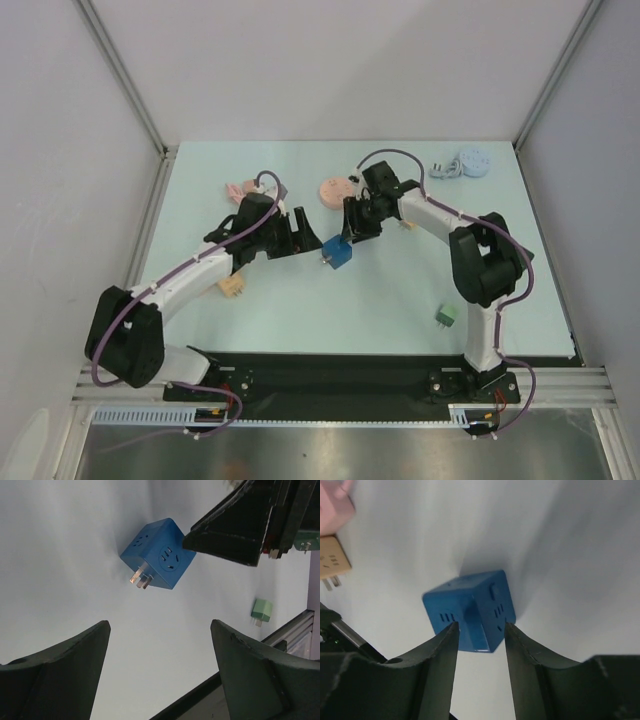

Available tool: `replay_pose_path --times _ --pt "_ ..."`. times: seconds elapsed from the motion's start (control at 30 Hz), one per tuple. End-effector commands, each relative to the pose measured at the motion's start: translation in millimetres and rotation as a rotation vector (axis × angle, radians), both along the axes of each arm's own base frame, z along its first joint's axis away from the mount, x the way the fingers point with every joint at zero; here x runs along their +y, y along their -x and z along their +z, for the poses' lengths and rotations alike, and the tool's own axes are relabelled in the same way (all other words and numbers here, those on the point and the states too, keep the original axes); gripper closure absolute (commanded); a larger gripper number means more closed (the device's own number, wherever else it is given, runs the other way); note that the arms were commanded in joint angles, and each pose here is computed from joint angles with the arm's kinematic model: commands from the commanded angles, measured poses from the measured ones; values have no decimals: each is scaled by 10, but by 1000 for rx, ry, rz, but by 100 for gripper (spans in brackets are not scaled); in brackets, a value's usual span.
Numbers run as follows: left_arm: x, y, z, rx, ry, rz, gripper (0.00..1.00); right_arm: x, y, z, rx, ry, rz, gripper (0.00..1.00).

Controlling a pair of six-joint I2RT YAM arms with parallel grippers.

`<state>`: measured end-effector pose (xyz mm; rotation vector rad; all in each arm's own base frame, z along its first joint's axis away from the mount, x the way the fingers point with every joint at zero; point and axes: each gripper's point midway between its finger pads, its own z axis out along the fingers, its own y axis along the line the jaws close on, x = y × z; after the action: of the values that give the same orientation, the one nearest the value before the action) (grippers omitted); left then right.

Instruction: Insert the plug

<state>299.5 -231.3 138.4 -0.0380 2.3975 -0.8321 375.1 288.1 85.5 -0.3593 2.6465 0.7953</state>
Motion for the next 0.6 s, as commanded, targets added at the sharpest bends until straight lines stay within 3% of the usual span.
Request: replay_pose_path --times 0.0,0.2,0.57 --pt "-155 -80 81 -21 87 -42 13 -39 194 59 -17 -8 22 55" --pt "-198 -167 -141 -45 49 -96 11 -127 274 10 -41 5 4 65" --pt "-398 -163 -511 -17 58 -198 11 -221 386 17 -73 -16 2 70"
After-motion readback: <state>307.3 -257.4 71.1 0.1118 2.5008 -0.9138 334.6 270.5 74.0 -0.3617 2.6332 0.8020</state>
